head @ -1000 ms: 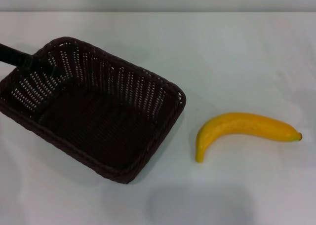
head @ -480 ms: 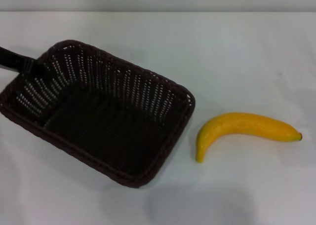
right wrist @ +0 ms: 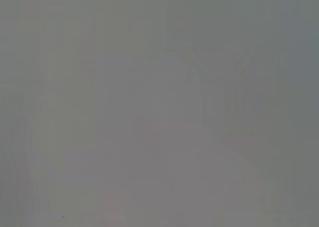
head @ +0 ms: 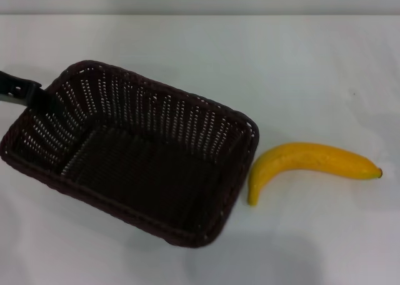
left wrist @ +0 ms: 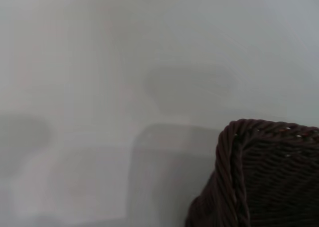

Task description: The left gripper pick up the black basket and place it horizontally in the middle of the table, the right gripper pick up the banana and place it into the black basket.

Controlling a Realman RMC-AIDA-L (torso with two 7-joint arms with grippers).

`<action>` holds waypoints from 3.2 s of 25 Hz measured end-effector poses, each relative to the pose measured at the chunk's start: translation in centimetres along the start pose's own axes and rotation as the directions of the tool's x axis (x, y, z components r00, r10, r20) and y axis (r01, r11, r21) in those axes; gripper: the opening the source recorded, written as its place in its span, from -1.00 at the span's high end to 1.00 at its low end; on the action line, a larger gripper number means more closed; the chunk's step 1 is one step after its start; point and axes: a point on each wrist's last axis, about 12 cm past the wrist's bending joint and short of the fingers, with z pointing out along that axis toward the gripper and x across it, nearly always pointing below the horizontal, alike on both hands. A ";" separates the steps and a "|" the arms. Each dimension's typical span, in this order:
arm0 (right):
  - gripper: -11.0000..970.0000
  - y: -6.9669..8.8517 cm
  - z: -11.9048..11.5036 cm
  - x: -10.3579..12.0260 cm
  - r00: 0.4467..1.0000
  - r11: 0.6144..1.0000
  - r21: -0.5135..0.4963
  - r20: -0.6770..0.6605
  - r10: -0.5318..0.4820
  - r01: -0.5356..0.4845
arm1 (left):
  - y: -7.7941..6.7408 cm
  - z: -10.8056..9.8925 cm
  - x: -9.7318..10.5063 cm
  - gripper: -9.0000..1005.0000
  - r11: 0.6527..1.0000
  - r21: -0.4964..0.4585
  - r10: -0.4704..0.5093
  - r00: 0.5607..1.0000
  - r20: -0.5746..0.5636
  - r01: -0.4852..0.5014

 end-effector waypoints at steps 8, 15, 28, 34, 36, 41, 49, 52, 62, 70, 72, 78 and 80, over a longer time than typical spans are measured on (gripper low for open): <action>-0.77 -0.2 -0.4 0.1 1.000 1.000 0.011 -0.007 -0.001 0.001 | 1.4 -2.2 2.5 0.61 0.984 0.167 -0.096 0.981 0.171 0.068; -0.77 -0.8 -0.8 0.1 1.000 0.999 0.041 -0.009 -0.011 0.011 | 2.5 -2.3 5.8 0.60 0.941 0.293 -0.248 0.936 0.250 0.171; -0.77 -1.7 -0.8 0.3 0.999 0.996 0.088 -0.045 -0.021 0.025 | 6.0 -0.9 10.3 0.58 0.819 0.310 -0.572 0.716 0.400 0.482; -0.77 -1.8 -0.1 0.7 0.996 0.995 0.094 -0.083 -0.023 0.031 | 5.1 0.2 7.5 0.57 0.834 0.312 -0.550 0.735 0.397 0.455; -0.77 -1.8 0.1 0.7 0.996 0.995 0.095 -0.092 -0.021 0.029 | 4.7 0.6 6.3 0.56 0.842 0.308 -0.536 0.750 0.388 0.443; -0.77 -1.5 0.5 0.9 0.995 0.996 0.086 -0.101 -0.015 0.024 | 4.1 1.3 2.9 0.55 0.860 0.258 -0.510 0.758 0.406 0.440; -0.77 -1.5 0.5 0.9 0.995 0.995 0.093 -0.101 -0.011 0.021 | 1.8 3.4 -0.5 0.54 0.893 0.217 -0.449 0.825 0.344 0.395; -0.77 -1.6 0.4 0.9 0.995 0.995 0.098 -0.101 -0.010 0.020 | 1.3 3.8 -0.8 0.53 0.894 0.198 -0.445 0.840 0.311 0.401; -0.77 -2.0 0.7 0.6 0.996 0.992 0.127 -0.085 -0.006 0.016 | 0.7 4.3 -0.5 0.52 0.889 0.225 -0.450 0.850 0.273 0.398; -0.77 -2.2 1.2 0.5 0.996 0.991 0.132 -0.086 -0.012 0.024 | 0.7 3.9 0.1 0.20 0.902 0.230 -0.422 0.859 0.288 0.366; -0.77 -2.2 1.3 0.4 0.996 0.991 0.131 -0.084 -0.014 0.025 | 1.5 2.9 0.6 0.06 0.904 0.222 -0.423 0.841 0.337 0.365; -0.77 -2.2 1.3 0.3 0.997 0.991 0.129 -0.075 -0.012 0.021 | 3.9 -0.3 3.6 -0.33 0.903 0.263 -0.430 0.744 0.511 0.341; -0.77 -2.2 1.2 0.1 0.998 0.993 0.115 -0.059 0.012 -0.005 | 4.5 -1.2 5.0 -0.42 0.910 0.277 -0.414 0.698 0.585 0.308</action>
